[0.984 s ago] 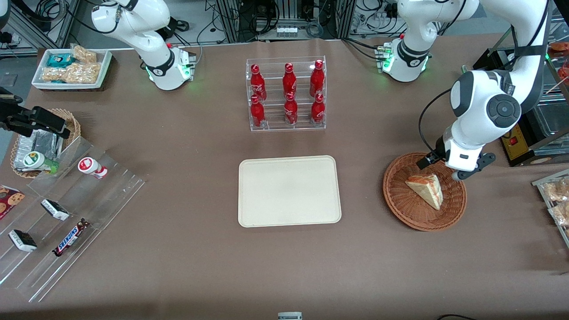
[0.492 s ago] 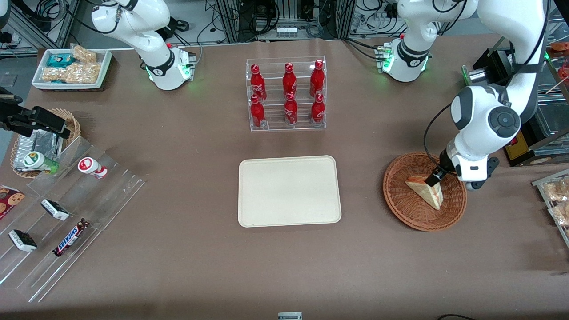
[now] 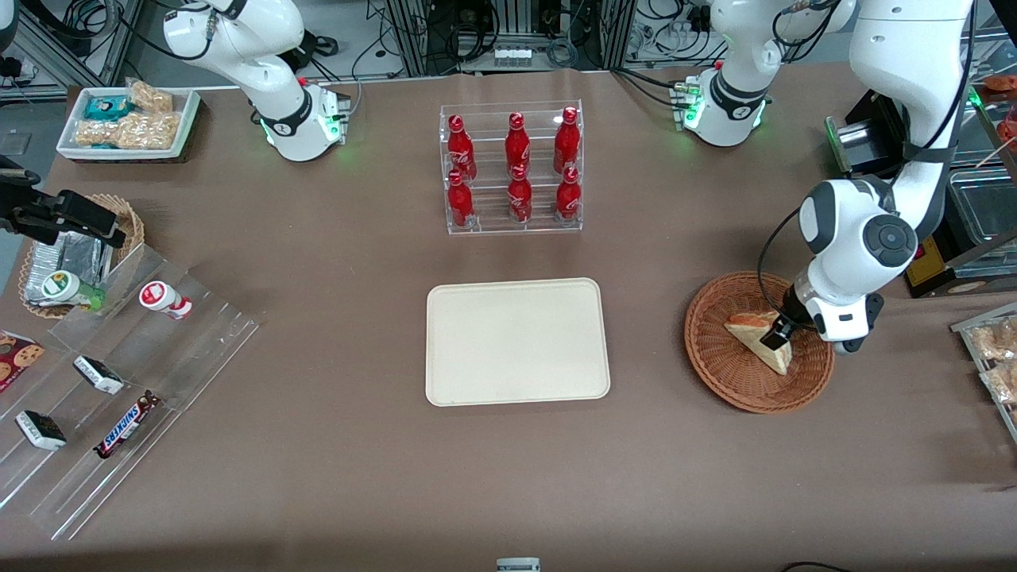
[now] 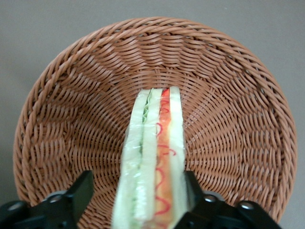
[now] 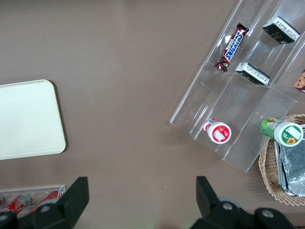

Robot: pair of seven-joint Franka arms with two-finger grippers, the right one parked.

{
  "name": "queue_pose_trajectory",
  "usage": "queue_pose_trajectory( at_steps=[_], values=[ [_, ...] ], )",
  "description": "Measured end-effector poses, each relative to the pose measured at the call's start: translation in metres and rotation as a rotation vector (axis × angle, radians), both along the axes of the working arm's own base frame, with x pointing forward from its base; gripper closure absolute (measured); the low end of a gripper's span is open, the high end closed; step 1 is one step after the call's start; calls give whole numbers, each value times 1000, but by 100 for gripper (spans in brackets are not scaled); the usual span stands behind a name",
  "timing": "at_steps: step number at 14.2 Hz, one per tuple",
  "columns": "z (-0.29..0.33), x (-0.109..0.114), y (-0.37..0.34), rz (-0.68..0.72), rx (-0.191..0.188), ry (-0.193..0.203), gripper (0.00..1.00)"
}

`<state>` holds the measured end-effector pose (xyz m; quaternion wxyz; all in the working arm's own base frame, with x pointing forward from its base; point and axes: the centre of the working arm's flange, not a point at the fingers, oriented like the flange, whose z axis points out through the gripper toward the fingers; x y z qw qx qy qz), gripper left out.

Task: Place sandwich from basket to tray
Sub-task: 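Lift the sandwich and carry it over the cream tray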

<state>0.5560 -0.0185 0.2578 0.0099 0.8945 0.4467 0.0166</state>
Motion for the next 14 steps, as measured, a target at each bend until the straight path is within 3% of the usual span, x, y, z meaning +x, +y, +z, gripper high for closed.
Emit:
queue_pose_trajectory(
  at_steps=[2, 4, 6, 8, 11, 14],
  values=[
    [3, 4, -4, 18, -2, -4, 48],
    [11, 9, -12, 4, -2, 36, 65],
    [28, 17, -38, -44, 1, 90, 73],
    [47, 25, -78, -111, 5, 115, 85],
    [63, 30, -147, -257, 8, 117, 86],
    [67, 22, -221, -494, 5, 96, 86]
  ],
)
